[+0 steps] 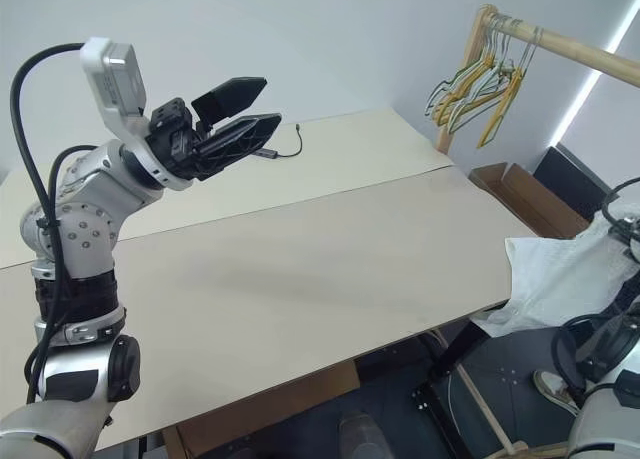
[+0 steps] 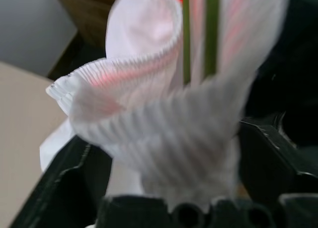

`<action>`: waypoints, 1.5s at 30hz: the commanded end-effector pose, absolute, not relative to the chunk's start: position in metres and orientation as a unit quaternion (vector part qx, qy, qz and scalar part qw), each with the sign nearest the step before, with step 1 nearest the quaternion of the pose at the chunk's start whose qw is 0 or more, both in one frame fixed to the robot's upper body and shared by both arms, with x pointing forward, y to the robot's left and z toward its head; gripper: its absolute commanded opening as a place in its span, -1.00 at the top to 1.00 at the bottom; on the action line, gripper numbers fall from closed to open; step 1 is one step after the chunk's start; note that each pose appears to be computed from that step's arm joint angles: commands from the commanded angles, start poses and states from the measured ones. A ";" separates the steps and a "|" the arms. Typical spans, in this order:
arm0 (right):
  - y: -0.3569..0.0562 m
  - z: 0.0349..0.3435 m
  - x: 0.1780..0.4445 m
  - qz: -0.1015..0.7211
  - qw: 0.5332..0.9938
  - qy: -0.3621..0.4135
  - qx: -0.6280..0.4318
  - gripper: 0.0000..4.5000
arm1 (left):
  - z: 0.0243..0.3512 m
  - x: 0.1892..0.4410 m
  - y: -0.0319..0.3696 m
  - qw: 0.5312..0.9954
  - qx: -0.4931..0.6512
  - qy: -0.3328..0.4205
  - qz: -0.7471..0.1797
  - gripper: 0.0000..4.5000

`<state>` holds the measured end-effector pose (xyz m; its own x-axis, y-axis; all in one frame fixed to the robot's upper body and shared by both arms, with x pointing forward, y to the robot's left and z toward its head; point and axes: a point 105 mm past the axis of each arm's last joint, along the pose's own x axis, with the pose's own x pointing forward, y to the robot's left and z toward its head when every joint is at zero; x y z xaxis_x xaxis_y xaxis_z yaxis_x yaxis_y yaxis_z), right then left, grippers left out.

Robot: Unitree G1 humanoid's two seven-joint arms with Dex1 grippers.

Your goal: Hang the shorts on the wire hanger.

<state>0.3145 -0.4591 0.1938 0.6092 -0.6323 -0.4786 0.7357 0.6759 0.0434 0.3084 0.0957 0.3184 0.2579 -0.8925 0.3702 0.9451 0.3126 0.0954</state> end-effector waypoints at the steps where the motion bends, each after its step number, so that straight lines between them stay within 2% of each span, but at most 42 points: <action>1: -0.462 0.219 0.314 -0.406 0.898 0.156 0.062 -0.98 | 0.326 0.301 0.095 0.781 -0.063 -0.198 -0.589 -1.00; 4: -0.463 0.237 0.309 -0.438 0.895 0.089 -0.011 -0.98 | 0.325 0.301 0.095 0.781 -0.062 -0.197 -0.589 -1.00; 10: -0.447 0.265 0.302 -0.446 0.891 -0.032 -0.074 -0.98 | 0.326 0.300 0.095 0.779 -0.060 -0.195 -0.593 -1.00; 18: -0.415 0.316 0.286 -0.427 0.865 -0.216 -0.148 -0.98 | 0.327 0.301 0.095 0.778 -0.056 -0.194 -0.595 -1.00; 19: -0.408 0.322 0.286 -0.416 0.865 -0.236 -0.152 -0.98 | 0.327 0.302 0.095 0.779 -0.055 -0.194 -0.593 -1.00; 23: -0.338 0.358 0.295 -0.247 0.896 -0.326 -0.173 -0.98 | 0.322 0.320 0.112 0.827 -0.049 -0.210 -0.519 -1.00; 24: -0.326 0.360 0.297 -0.211 0.904 -0.330 -0.171 -0.98 | 0.319 0.320 0.116 0.833 -0.042 -0.209 -0.510 -1.00; 25: -0.301 0.360 0.304 -0.123 0.925 -0.328 -0.150 -0.98 | 0.311 0.320 0.120 0.841 -0.028 -0.198 -0.502 -1.00; 27: -0.267 0.358 0.309 -0.006 0.939 -0.321 -0.127 -0.98 | 0.299 0.318 0.126 0.850 -0.005 -0.184 -0.494 -1.00; 29: -0.231 0.345 0.316 0.104 0.937 -0.299 -0.149 -0.98 | 0.283 0.313 0.136 0.858 0.032 -0.162 -0.486 -1.00; 32: -0.198 0.325 0.326 0.219 0.929 -0.251 -0.162 -0.98 | 0.265 0.306 0.147 0.862 0.056 -0.112 -0.492 -1.00; 36: -0.154 0.282 0.339 0.394 0.889 -0.149 -0.180 -0.98 | 0.246 0.290 0.165 0.872 0.109 -0.070 -0.472 -1.00; 41: -0.127 0.238 0.338 0.531 0.820 -0.058 -0.203 -0.98 | 0.221 0.268 0.182 0.881 0.154 -0.018 -0.448 -1.00; 45: -0.120 0.225 0.344 0.558 0.800 -0.041 -0.218 -0.98 | 0.207 0.254 0.189 0.880 0.171 0.018 -0.442 -1.00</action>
